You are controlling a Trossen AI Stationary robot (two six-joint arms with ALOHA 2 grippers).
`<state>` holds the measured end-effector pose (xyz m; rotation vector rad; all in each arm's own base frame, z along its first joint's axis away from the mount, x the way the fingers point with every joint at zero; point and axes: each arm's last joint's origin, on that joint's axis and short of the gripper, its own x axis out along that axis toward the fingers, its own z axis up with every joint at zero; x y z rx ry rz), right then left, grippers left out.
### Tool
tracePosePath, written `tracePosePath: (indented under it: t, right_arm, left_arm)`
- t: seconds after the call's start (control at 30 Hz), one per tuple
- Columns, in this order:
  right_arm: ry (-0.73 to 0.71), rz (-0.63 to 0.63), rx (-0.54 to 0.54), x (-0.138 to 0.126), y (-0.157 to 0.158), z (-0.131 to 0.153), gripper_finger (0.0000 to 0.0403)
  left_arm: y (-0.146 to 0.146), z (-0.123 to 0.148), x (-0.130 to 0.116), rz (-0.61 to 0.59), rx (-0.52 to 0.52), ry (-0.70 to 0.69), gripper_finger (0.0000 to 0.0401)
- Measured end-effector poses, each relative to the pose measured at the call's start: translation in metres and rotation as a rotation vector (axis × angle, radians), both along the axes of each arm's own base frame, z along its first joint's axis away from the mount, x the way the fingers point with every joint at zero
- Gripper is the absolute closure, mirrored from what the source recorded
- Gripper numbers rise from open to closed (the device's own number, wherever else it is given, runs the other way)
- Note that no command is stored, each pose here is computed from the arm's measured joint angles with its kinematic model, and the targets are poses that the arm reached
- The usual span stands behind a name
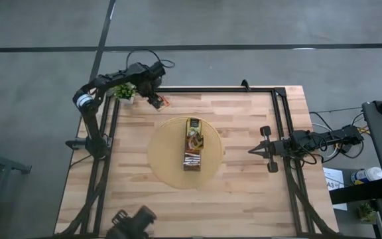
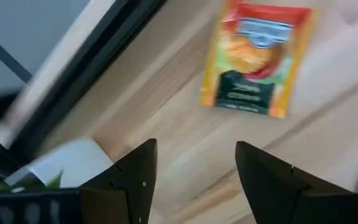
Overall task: Pick & Place Tea
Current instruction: Put the orange tea bag into the middle section of the wooden organizer
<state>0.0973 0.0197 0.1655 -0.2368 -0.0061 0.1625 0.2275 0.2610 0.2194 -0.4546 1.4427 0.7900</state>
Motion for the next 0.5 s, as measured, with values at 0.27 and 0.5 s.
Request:
tracePosePath:
  t: [0.27,0.5]
  right_arm:
    - [0.0,0.0,0.0,0.0,0.0,0.0,0.0394]
    - [0.0,0.0,0.0,0.0,0.0,0.0,0.0394]
  left_arm:
    - [0.014,-0.014,-0.011,0.196,-0.12,-0.268,0.0191]
    - [0.012,-0.032,-0.015,0.247,-0.092,-0.242,0.0191]
